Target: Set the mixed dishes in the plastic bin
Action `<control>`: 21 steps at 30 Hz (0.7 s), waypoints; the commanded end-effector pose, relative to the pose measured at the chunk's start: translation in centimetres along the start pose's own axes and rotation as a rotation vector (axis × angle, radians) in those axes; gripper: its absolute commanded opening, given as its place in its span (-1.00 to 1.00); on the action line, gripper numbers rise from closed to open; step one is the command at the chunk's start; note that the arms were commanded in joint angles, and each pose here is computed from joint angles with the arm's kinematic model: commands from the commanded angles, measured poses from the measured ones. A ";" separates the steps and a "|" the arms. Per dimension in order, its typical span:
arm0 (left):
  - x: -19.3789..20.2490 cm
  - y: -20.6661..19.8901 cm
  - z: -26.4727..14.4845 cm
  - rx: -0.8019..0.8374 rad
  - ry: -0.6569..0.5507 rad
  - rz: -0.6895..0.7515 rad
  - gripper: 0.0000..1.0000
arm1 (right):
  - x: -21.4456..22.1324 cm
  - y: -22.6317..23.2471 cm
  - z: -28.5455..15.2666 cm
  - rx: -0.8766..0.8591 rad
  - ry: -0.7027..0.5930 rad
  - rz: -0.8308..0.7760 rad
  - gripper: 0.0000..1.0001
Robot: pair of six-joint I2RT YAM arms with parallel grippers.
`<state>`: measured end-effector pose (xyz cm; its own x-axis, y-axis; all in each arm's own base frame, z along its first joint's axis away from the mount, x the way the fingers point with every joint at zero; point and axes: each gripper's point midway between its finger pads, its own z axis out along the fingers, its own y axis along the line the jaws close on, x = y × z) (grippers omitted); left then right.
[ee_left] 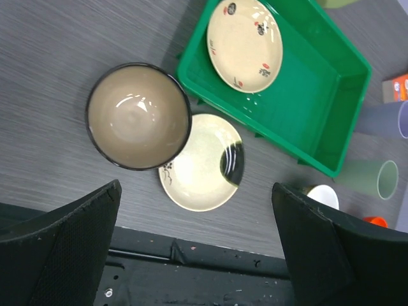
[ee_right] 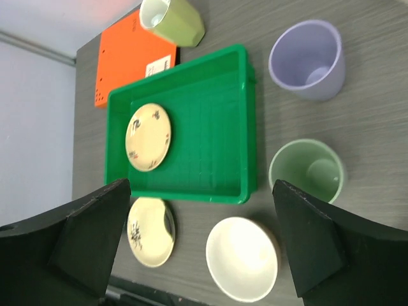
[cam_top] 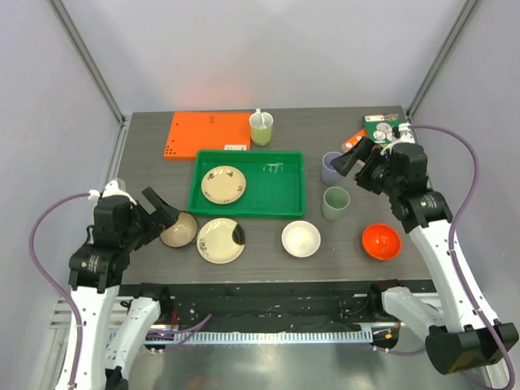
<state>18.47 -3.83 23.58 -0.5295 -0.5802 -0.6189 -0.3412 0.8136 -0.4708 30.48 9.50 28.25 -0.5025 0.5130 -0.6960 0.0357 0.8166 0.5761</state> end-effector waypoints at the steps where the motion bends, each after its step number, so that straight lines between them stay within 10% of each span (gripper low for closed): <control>1: 2.3 -1.1 0.4 0.106 0.064 -0.049 0.99 | 1.3 3.7 -2.2 -0.164 0.016 0.077 0.99; 21: 10.3 2.0 3.0 0.088 0.237 -0.282 1.00 | 12.8 11.2 -1.7 -0.330 0.252 -0.007 0.98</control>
<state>15.92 -7.70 16.02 -0.5722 -0.7330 -0.3679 -0.3966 0.6399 -0.6582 23.05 21.91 25.22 -0.7199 0.4031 -0.5650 -0.1612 0.6946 0.7011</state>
